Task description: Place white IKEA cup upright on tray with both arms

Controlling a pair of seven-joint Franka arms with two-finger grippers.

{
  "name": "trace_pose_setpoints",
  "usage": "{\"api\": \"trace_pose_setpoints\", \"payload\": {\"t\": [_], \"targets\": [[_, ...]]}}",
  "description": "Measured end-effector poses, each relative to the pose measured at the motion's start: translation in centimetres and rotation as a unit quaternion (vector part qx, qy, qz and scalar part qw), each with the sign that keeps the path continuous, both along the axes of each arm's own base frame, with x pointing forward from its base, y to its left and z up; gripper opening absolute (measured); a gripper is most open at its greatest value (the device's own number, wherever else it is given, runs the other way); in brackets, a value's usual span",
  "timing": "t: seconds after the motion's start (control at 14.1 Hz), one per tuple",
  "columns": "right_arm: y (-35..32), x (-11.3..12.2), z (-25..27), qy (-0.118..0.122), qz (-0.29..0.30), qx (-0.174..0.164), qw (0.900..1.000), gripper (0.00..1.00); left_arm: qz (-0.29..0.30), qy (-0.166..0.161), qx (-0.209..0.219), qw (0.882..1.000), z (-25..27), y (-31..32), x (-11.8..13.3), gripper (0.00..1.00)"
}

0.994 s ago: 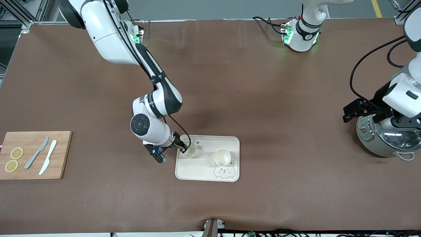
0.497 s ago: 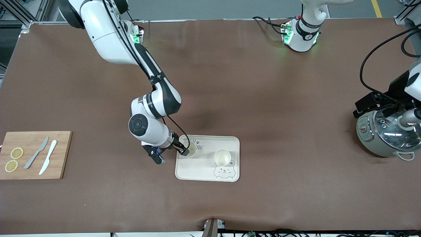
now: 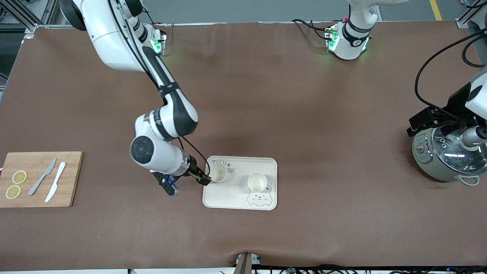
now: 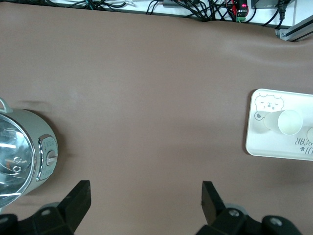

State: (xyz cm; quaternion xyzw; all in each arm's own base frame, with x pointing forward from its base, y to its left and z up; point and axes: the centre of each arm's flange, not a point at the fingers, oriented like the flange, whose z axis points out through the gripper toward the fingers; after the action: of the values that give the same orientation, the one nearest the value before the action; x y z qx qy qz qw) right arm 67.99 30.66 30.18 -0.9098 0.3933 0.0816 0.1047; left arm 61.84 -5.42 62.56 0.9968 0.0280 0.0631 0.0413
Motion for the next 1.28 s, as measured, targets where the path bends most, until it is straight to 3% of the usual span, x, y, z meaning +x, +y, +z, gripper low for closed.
{"api": "trace_pose_setpoints", "payload": {"t": [0.28,0.57,0.78,0.99,1.28], "targets": [[-4.4,1.6,4.8,0.034,-0.008,-0.003,0.999,1.0,0.003,0.0,-0.001,1.0,0.0,0.0,0.0,1.0],[-8.2,2.8,9.2,0.004,-0.02,-0.009,1.0,1.0,0.002,0.002,-0.021,1.0,0.0,-0.4,0.0,1.0],[-9.9,2.7,12.9,-0.026,0.013,-0.004,1.0,1.0,0.002,0.001,-0.018,1.0,0.0,-0.4,0.0,1.0],[-11.6,2.4,14.7,-0.049,0.068,-0.033,0.996,1.0,-0.002,-0.003,0.004,1.0,0.0,0.1,0.1,1.0],[-14.2,1.2,16.4,-0.037,0.109,-0.042,0.993,1.0,-0.049,-0.008,0.035,0.998,-0.1,0.6,0.1,1.0]]}}
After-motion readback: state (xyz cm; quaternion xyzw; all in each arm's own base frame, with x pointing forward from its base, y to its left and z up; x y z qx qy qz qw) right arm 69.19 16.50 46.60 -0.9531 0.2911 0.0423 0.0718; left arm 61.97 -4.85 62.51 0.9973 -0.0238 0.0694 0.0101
